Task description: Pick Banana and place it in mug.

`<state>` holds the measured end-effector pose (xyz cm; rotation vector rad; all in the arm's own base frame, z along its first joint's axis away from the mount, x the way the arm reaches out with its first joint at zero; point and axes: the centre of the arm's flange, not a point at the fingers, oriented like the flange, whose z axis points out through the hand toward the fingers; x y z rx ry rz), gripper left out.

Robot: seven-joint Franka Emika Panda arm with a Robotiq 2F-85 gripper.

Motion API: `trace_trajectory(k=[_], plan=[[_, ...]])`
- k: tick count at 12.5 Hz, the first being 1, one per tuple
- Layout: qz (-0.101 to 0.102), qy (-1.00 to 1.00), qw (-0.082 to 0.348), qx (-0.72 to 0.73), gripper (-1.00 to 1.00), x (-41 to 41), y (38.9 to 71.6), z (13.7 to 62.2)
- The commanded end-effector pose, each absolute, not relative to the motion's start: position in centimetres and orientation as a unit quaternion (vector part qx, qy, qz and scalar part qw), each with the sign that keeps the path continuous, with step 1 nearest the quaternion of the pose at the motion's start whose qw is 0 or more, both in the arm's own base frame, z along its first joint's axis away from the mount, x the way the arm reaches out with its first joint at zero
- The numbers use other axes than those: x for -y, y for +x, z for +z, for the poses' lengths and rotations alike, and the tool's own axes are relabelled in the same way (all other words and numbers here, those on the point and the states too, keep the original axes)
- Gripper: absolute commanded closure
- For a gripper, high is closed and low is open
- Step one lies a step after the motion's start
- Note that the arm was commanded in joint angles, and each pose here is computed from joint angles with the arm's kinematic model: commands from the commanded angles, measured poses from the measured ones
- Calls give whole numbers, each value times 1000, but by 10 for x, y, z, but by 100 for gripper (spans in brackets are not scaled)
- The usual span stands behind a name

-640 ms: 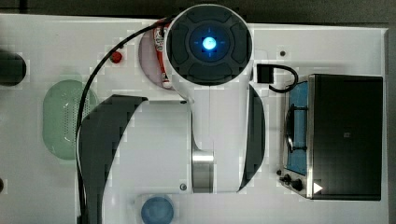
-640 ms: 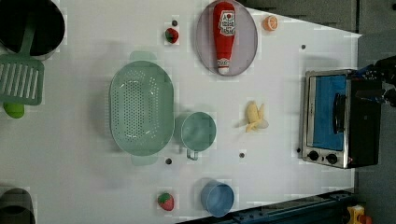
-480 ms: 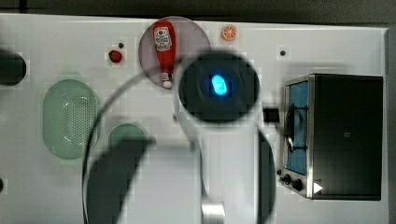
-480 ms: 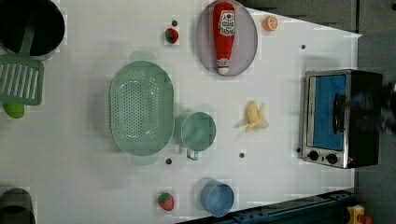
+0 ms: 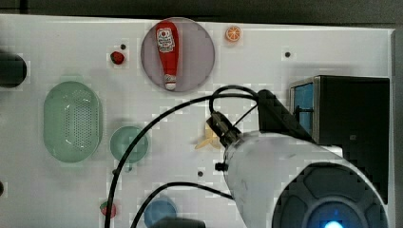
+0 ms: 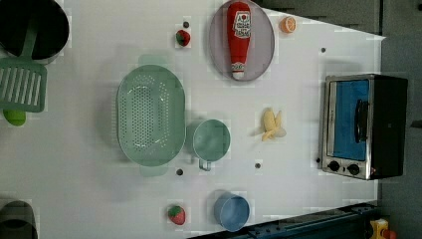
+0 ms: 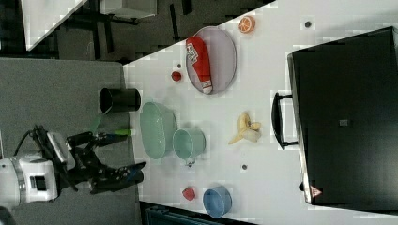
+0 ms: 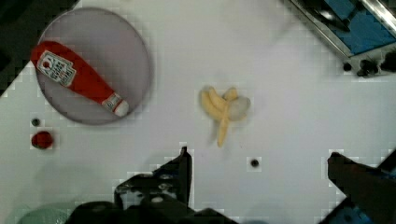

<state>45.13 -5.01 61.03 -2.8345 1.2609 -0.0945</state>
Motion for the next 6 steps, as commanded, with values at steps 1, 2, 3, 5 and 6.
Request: trace_trajectory(k=[1,2,3,5,6], plan=[[49,-926,-16,-375,-100,42,466,499],[50,-931,-16,-361,-100,41,469,475],[50,-939,-15,-341,-100,41,470,450],[45,-957,-11,-286,-100,41,473,404],[41,-966,-10,-255,-100,42,475,382]])
